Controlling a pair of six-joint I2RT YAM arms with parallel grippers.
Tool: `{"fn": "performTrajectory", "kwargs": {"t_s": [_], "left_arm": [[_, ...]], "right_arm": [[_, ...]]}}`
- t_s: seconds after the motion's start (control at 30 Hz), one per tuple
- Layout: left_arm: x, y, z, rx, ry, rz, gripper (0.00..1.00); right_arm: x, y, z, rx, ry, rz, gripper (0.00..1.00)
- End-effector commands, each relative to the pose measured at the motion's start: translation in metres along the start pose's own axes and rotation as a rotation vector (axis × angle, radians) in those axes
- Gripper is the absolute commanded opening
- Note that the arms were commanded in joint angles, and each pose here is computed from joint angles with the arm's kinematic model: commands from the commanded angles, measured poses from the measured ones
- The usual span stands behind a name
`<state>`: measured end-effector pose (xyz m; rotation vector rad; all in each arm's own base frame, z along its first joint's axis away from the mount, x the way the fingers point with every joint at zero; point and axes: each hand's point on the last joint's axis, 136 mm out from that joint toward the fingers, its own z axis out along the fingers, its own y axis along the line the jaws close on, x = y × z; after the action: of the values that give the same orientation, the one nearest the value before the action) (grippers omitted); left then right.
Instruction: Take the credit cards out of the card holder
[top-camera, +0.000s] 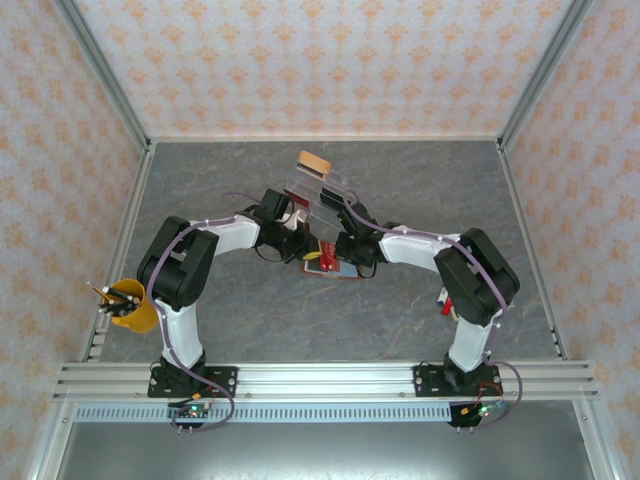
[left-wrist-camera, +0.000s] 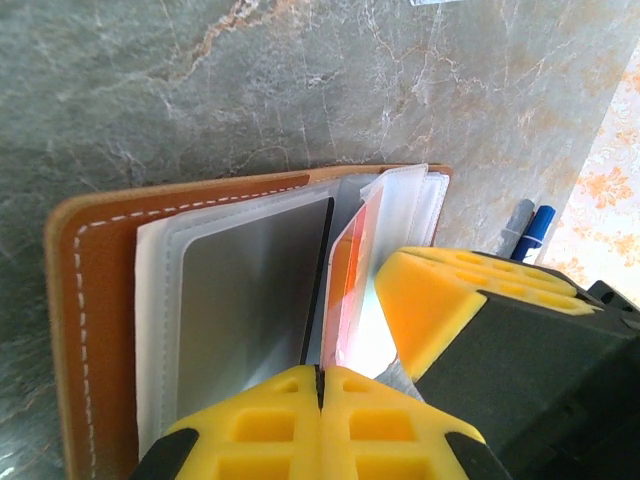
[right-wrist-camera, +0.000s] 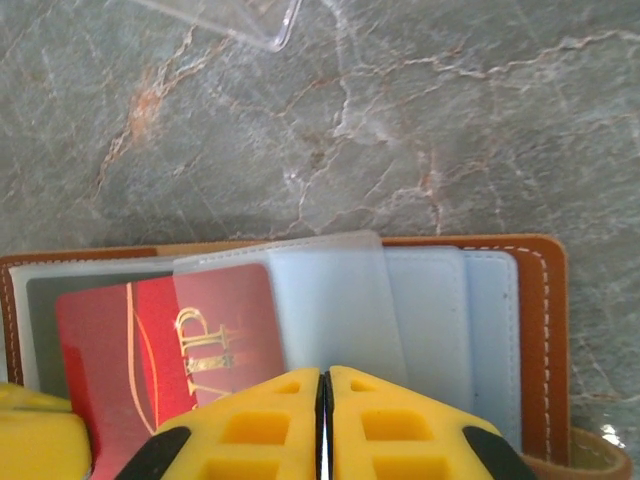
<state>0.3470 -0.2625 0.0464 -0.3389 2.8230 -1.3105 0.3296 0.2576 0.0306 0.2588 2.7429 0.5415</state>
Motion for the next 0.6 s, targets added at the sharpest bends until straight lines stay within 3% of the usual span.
{"fn": "performTrajectory", "kwargs": {"t_s": [0.0, 0.2, 0.57], "left_arm": [[-0.002, 0.006, 0.002, -0.014, 0.01, -0.007, 0.0], [-0.003, 0.006, 0.002, -0.017, 0.01, -0.009, 0.0], [-0.003, 0.002, 0.003, 0.011, 0.016, -0.011, 0.04]], "right_arm": [[-0.003, 0.014, -0.017, -0.05, -0.003, -0.06, 0.11], [0.001, 0.024, -0.016, -0.1, 0.028, -0.071, 0.11], [0.011, -0.002, 0.008, 0.03, 0.084, -0.041, 0.17]]}}
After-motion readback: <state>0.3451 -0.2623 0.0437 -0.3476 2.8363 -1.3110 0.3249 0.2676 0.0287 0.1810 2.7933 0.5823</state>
